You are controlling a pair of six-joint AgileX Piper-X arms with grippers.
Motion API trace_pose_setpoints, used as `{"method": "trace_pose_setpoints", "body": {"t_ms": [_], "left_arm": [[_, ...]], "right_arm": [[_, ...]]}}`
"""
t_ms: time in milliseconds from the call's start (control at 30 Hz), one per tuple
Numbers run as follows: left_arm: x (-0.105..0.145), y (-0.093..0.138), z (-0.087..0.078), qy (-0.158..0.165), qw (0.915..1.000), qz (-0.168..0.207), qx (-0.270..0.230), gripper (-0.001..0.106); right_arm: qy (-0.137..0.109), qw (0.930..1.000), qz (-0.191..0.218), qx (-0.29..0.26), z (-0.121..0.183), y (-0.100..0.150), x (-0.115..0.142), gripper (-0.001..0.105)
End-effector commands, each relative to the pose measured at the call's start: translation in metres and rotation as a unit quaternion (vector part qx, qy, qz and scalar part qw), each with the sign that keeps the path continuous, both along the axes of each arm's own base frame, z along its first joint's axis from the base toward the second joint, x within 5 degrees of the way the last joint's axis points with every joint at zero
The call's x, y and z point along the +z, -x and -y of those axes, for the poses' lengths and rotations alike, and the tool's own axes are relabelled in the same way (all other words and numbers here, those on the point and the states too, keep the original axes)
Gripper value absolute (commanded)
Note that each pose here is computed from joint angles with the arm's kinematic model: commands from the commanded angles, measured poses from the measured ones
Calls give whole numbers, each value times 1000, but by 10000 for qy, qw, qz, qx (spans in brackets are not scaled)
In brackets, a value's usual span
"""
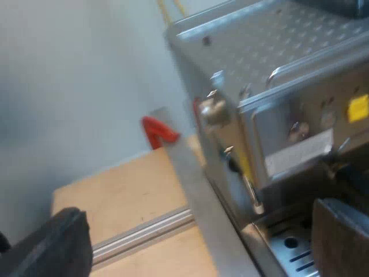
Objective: Put the handle in the coffee machine
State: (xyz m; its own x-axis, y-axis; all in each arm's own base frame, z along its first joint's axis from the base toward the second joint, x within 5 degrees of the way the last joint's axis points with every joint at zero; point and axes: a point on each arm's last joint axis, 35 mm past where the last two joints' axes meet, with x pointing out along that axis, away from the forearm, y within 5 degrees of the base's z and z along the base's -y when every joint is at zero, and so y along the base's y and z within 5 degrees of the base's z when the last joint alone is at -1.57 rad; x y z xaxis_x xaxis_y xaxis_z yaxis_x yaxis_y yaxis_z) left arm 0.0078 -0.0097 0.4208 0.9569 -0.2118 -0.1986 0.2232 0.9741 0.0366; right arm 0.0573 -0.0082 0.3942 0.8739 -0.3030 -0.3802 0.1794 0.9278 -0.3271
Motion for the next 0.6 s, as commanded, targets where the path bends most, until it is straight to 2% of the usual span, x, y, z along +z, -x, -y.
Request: {"method": "trace_pose_setpoints", "body": {"t_ms": [33,100,167,233,300,400,500,600], "left_arm": [[-20,20,1,8,9996,212,174,79],[-41,35,2,10,9997,197,172,79],[-51,36,2,23,9998,-4,172,79],[-61,33,2,-3,9993,-343,172,79],[-81,31,1,-215,9947,-995,111,79],[-90,36,2,-245,9886,-1479,115,79],[-91,35,1,-346,9888,-1442,137,79],[-86,31,1,-368,9922,-1177,165,79]], "right_arm": [[62,9999,89,-5,1,12,-11,52],[49,9997,237,-6,3,26,-25,52],[50,9994,342,-3,3,33,-30,52],[65,9990,434,5,4,46,-44,52],[66,9991,426,5,5,54,-53,52],[81,9997,242,7,5,58,-66,52],[157,9996,-233,-53,6,60,-77,52],[157,9992,-360,-29,6,58,-82,52]]}}
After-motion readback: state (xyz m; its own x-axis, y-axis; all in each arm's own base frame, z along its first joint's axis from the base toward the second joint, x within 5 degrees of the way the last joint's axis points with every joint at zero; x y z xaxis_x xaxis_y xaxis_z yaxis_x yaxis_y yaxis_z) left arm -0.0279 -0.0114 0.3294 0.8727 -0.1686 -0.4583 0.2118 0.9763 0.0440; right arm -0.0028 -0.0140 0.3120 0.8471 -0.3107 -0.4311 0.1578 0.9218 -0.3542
